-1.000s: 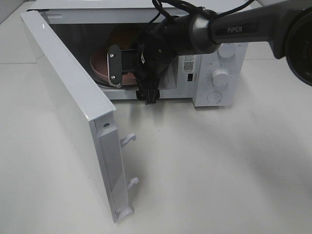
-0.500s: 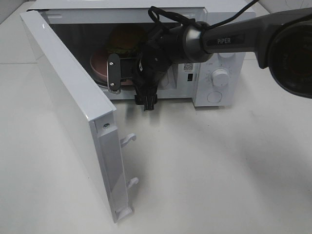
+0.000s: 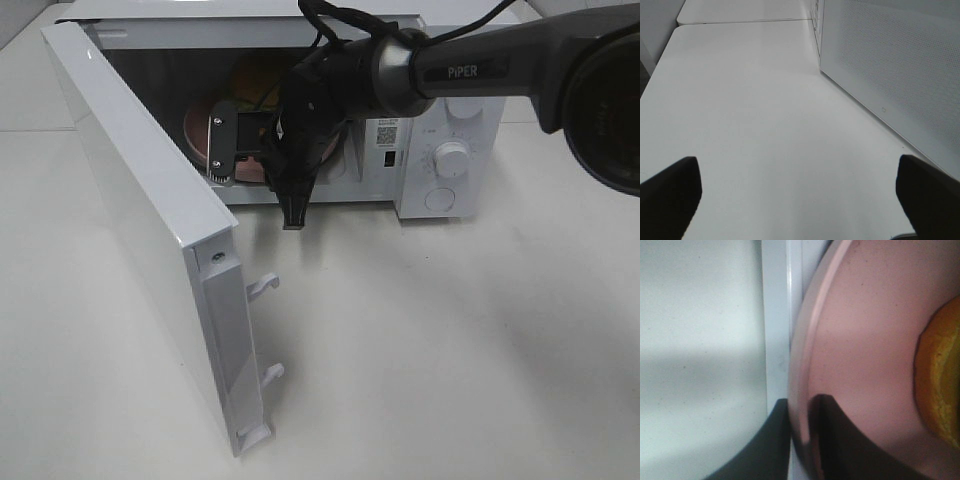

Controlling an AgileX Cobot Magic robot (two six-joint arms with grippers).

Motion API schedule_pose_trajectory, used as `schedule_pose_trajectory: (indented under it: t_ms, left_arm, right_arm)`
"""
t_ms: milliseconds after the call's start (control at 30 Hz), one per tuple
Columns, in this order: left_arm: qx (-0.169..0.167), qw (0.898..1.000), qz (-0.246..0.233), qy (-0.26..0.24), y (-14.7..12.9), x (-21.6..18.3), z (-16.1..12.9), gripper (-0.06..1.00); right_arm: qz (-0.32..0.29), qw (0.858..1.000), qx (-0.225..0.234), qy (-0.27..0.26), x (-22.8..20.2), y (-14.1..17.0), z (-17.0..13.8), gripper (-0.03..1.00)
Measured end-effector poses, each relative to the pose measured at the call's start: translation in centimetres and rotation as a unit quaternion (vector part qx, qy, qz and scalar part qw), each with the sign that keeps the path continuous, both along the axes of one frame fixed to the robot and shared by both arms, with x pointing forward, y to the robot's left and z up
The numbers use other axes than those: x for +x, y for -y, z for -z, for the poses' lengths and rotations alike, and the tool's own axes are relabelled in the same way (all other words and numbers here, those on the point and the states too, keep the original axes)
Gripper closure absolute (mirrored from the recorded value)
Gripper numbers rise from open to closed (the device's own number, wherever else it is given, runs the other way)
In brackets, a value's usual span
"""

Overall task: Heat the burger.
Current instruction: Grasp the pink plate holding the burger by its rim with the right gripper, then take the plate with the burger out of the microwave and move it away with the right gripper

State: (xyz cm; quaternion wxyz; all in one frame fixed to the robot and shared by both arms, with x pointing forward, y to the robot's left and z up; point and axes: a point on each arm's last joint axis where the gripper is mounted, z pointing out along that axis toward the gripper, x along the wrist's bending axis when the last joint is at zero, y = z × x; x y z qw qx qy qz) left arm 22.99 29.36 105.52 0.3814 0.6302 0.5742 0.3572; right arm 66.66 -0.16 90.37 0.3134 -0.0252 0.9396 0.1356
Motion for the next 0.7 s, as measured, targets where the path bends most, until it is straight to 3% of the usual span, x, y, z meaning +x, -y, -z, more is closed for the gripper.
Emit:
schedule_pose_trajectory:
  t_ms: [400,700]
  left_arm:
    - [0.000,1.000,0.000,0.000,0.0,0.0,0.0,-0.03]
    - [0.000,1.000,0.000,0.000,0.0,0.0,0.0,-0.03]
  right_arm:
    - [-0.012,1.000,-0.001,-0.004,-0.1,0.3,-1.5,0.90]
    - [-0.036,0.998,-0.023,-0.036,-1.2,1.0,-2.9,0.90]
